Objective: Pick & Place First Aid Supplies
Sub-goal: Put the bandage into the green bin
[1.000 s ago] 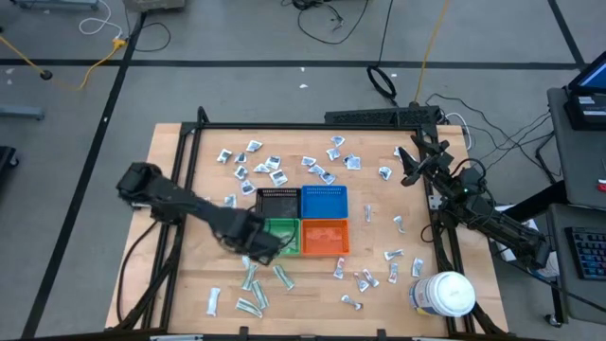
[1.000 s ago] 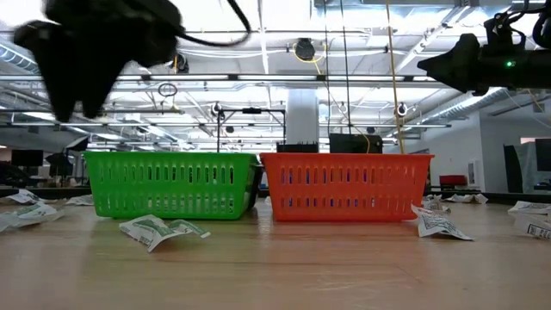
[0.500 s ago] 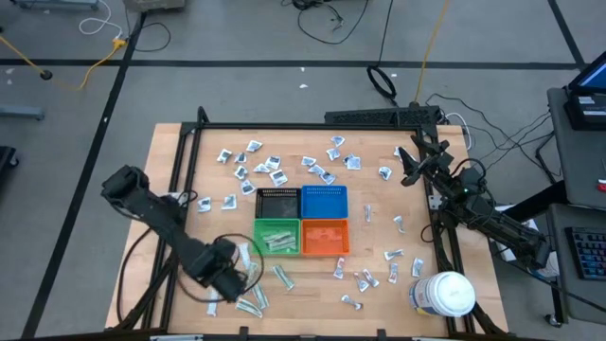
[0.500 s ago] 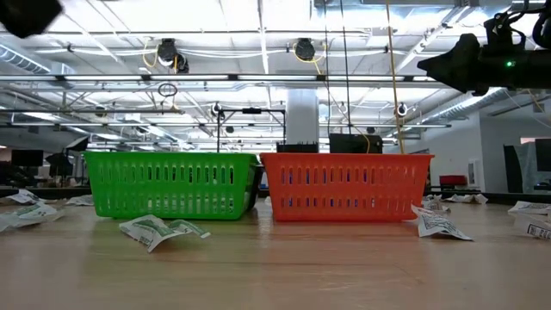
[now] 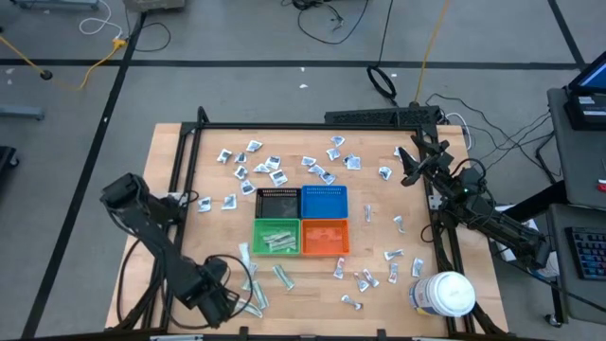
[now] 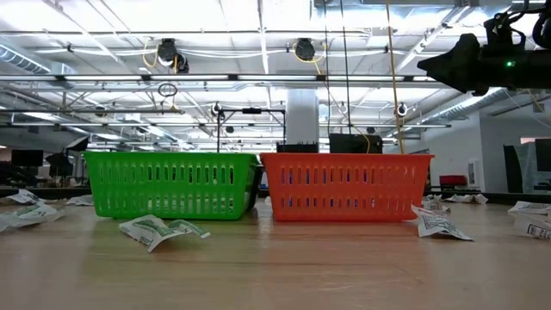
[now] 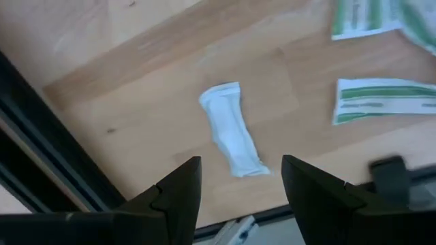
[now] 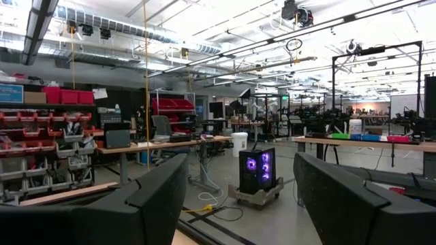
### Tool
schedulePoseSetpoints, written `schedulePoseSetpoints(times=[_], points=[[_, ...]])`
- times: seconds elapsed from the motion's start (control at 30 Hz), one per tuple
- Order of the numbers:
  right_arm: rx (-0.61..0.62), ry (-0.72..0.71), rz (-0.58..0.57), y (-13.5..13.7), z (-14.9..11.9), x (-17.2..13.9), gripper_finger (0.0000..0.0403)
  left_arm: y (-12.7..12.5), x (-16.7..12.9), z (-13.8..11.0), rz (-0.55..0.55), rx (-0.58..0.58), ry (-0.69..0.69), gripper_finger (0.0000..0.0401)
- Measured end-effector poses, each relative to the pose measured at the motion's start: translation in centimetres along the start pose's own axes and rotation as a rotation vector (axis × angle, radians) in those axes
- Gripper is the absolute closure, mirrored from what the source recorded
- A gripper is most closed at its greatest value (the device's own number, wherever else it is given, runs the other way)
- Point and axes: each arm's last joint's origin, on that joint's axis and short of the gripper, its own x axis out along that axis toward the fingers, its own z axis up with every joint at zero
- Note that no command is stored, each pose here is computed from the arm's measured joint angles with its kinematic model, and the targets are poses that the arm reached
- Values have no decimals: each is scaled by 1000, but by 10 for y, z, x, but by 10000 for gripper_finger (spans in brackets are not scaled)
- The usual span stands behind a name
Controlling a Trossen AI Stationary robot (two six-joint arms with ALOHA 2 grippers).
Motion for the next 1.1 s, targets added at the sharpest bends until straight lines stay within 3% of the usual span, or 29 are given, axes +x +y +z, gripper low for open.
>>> schedulePoseSetpoints(times=[0.23,0.5,0.8,1.1], points=[[0,0,0,0,0,0,140,-5,23,-8,17,10,-1,192],[0,0,0,0,0,0,140,-3,53,-4,-41,14,32,192],[0,0,0,0,0,0,140,0,65,-4,-66,59,51,196],[0,0,0,0,0,0,140,-1,67,-6,-88,93,85,298]])
